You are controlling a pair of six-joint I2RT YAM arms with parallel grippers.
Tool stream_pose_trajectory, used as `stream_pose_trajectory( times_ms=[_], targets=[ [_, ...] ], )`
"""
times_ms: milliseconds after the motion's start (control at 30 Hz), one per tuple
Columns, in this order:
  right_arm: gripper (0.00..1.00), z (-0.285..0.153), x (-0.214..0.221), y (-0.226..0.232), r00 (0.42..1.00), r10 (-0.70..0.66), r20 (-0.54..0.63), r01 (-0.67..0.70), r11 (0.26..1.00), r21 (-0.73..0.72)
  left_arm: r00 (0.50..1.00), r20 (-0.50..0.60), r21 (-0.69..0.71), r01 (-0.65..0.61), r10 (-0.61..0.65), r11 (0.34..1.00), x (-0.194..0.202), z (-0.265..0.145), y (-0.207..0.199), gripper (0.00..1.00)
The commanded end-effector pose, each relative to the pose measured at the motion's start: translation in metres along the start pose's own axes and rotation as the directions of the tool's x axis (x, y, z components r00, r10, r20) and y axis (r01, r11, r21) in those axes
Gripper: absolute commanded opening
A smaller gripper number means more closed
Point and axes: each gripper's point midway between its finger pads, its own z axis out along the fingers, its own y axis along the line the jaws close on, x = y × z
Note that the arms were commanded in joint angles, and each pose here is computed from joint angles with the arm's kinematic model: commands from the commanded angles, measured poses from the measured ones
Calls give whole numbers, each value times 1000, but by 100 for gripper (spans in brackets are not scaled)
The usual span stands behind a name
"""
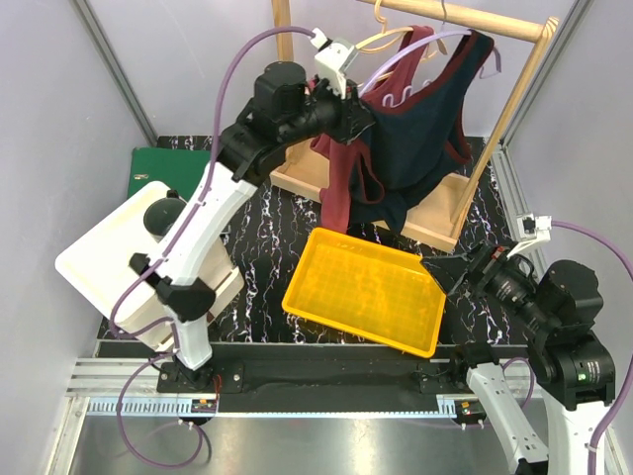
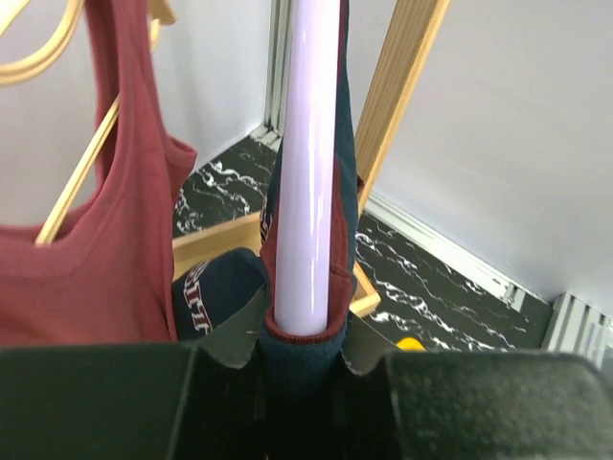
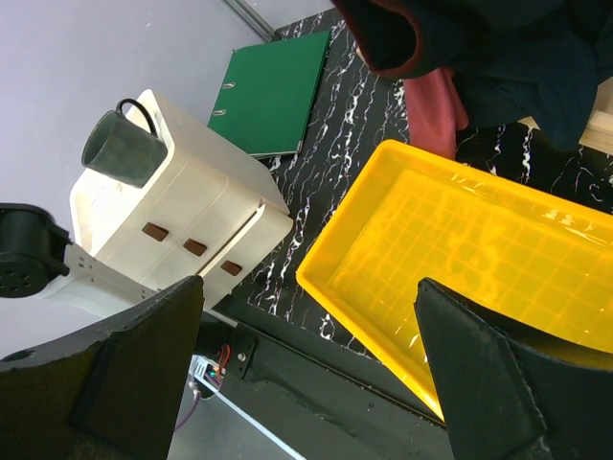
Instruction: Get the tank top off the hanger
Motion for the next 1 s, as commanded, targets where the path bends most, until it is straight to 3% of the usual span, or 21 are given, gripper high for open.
stream_pose_trajectory(
  times_ms=[0, 133, 200, 367, 500, 833, 867, 900, 967],
  targets=[
    [100, -6, -8, 9, 999, -48, 5, 48, 999, -17, 961, 277, 65, -34, 15, 997, -99, -96, -43, 0],
    [100, -4, -5, 9, 998, -69, -14, 69, 997, -26, 981, 193, 103, 18, -37, 995, -67, -116, -53, 0],
    [100, -3, -3, 11, 995, -97, -36, 95, 994, -49, 976, 212, 122, 23, -49, 992, -70, -145, -64, 0],
    [100, 2, -9, 15, 982, -157, -106, 151, 987, -59, 982, 157, 144, 79, -102, 986, -33, -180, -73, 0],
    [100, 9, -23, 12, 973, -178, -150, 178, 984, -14, 984, 116, 106, 121, -133, 987, 1, -189, -67, 0],
    [96, 59, -39, 36, 964, -152, -217, 131, 986, -108, 987, 10, 21, 163, -163, 986, 72, -187, -48, 0],
    [96, 59, -27, 62, 945, -204, -255, 157, 968, -194, 986, 2, 16, 165, -165, 986, 77, -186, -47, 0],
    [96, 78, -26, 52, 942, -209, -263, 189, 977, -102, 985, -17, 11, 170, -170, 985, 86, -185, -45, 0],
    [98, 86, -16, 78, 920, -301, -253, 286, 954, -92, 985, -32, 5, 171, -171, 985, 94, -184, -43, 0]
  ],
)
